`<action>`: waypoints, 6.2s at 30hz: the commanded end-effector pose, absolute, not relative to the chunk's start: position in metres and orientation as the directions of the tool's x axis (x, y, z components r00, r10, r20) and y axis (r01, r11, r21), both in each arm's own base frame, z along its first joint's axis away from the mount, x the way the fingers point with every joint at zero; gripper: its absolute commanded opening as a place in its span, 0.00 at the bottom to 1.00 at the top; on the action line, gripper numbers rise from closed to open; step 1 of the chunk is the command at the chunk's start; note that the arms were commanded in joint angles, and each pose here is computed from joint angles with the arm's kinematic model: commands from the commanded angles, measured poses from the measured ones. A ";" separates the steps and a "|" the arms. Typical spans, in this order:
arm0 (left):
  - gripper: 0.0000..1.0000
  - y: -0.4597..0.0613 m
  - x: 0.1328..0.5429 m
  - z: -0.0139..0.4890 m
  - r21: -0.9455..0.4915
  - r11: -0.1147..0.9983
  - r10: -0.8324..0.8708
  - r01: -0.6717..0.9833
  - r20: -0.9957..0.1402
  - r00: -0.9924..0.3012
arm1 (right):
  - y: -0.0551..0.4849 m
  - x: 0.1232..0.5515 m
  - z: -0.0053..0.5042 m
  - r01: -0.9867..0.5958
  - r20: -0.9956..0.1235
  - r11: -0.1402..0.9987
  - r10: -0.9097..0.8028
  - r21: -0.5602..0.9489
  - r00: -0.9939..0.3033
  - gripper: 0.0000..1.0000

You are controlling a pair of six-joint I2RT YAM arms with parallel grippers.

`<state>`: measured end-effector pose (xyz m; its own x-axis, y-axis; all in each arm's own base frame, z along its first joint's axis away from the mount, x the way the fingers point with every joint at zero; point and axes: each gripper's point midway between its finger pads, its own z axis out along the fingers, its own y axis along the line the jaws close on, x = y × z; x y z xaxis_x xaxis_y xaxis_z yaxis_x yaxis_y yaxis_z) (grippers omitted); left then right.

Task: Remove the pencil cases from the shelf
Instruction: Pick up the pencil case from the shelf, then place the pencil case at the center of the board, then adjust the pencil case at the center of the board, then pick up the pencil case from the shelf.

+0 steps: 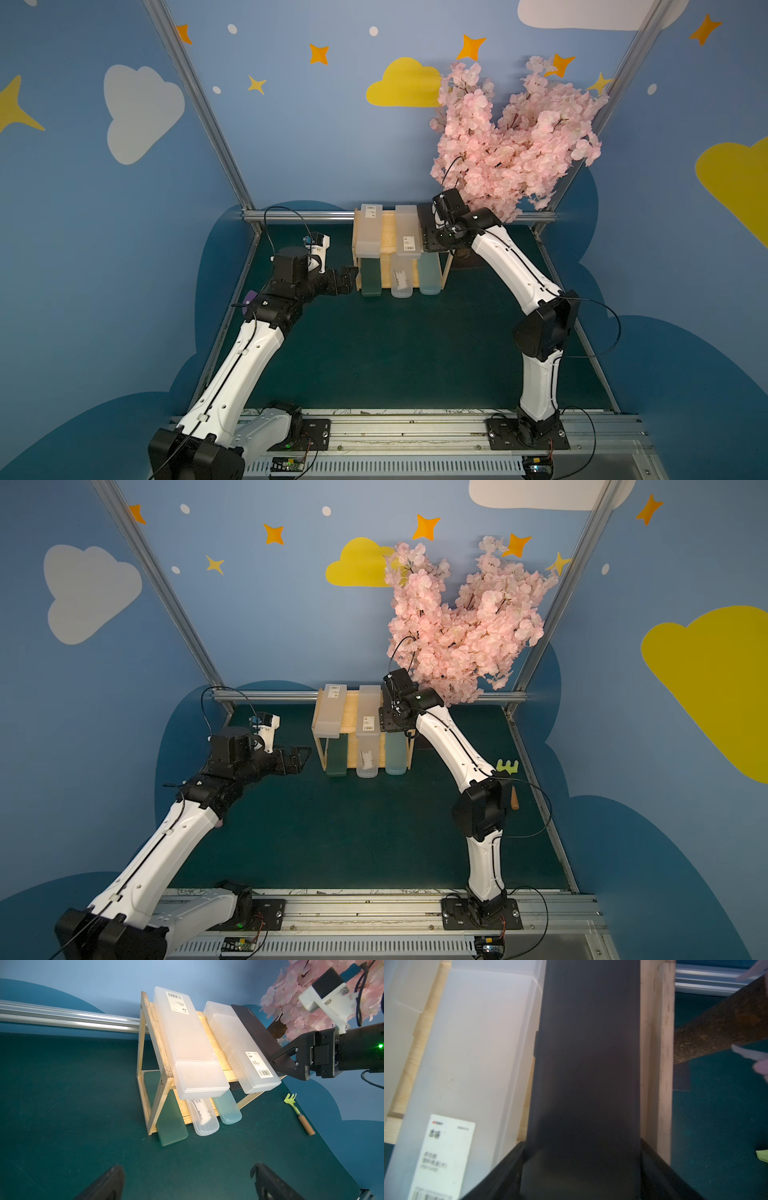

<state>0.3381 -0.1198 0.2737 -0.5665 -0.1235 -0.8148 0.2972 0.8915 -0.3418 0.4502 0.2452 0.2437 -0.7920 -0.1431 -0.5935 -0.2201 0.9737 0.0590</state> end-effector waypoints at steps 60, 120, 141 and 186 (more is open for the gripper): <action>1.00 -0.121 0.312 0.291 -0.446 0.853 -0.238 0.273 -0.796 -0.557 | 0.094 0.179 0.063 0.122 -0.388 0.992 0.103 -0.024 -0.916 0.73; 1.00 -0.116 0.326 0.263 -0.350 0.902 -0.141 0.253 -0.793 -0.593 | 0.047 0.237 0.022 0.251 0.037 0.967 0.253 -0.046 -0.967 0.98; 1.00 -0.111 0.325 0.263 -0.323 0.915 -0.127 0.241 -0.799 -0.588 | 0.066 0.259 0.029 0.127 0.007 0.991 0.126 0.051 -0.992 0.66; 1.00 -0.108 0.320 0.299 -0.331 0.913 -0.159 0.238 -0.826 -0.541 | 0.204 0.313 0.301 -0.378 -0.664 0.899 -0.144 0.223 -0.734 0.98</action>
